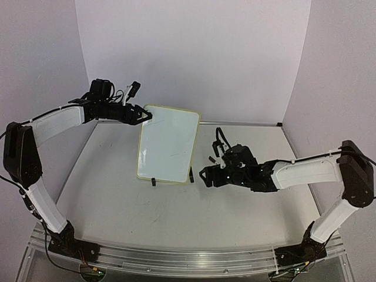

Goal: Write a sentence on the whiteboard
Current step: Adjust the whiteboard on the whiteboard stand.

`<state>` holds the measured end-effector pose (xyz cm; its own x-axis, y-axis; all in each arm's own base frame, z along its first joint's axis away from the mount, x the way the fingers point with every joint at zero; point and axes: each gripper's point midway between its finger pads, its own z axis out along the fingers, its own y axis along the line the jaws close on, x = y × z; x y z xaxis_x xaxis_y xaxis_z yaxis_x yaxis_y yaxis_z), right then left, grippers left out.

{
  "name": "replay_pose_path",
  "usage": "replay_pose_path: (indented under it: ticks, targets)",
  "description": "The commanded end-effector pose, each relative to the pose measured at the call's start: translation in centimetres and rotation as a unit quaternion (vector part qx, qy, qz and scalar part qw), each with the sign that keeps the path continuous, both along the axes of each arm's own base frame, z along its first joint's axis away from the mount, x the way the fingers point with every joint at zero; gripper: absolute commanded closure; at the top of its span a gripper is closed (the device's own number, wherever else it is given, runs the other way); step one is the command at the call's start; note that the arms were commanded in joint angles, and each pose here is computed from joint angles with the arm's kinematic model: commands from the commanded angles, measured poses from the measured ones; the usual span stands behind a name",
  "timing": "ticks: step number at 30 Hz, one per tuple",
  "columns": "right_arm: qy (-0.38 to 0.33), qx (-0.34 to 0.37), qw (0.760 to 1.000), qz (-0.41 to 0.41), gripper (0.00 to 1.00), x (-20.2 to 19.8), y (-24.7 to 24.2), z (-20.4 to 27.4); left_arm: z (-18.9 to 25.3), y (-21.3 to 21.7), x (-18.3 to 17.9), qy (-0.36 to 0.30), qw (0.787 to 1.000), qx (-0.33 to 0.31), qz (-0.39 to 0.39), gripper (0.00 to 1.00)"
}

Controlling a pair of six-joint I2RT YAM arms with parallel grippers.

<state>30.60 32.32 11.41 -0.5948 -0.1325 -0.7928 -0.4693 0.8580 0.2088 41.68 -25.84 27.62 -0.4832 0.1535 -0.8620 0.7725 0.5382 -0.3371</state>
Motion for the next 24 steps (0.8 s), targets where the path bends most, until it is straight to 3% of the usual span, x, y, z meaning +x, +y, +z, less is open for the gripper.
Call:
replay_pose_path:
  ticks: [1, 7, 12, 15, 24]
  targets:
    - [-0.007, 0.034, 0.999, 0.009, 0.14, -0.3, -1.5, 2.1, 2.8, -1.9, -0.7, -0.042, 0.996, -0.027, -0.071, 0.44]
    - [-0.014, 0.045, 0.999, -0.014, 0.12, -0.3, -4.0, 2.9, 1.9, -2.4, -1.0, -0.033, 0.995, -0.016, -0.094, 0.77]
    - [-0.022, 0.058, 0.998, -0.017, 0.1, -0.6, -4.4, 3.9, 1.7, -2.1, -1.8, -0.051, 0.994, -0.019, -0.092, 0.94]
    - [-0.025, 0.067, 0.997, -0.011, 0.1, -0.6, -4.2, 4.7, 2.1, -1.9, -2.4, -0.062, 0.994, -0.025, -0.092, 1.0]
    - [-0.035, 0.081, 0.996, -0.006, 0.1, -0.5, -3.8, 6.3, 5.4, -0.5, -4.4, -0.153, 0.985, -0.06, -0.054, 1.0]
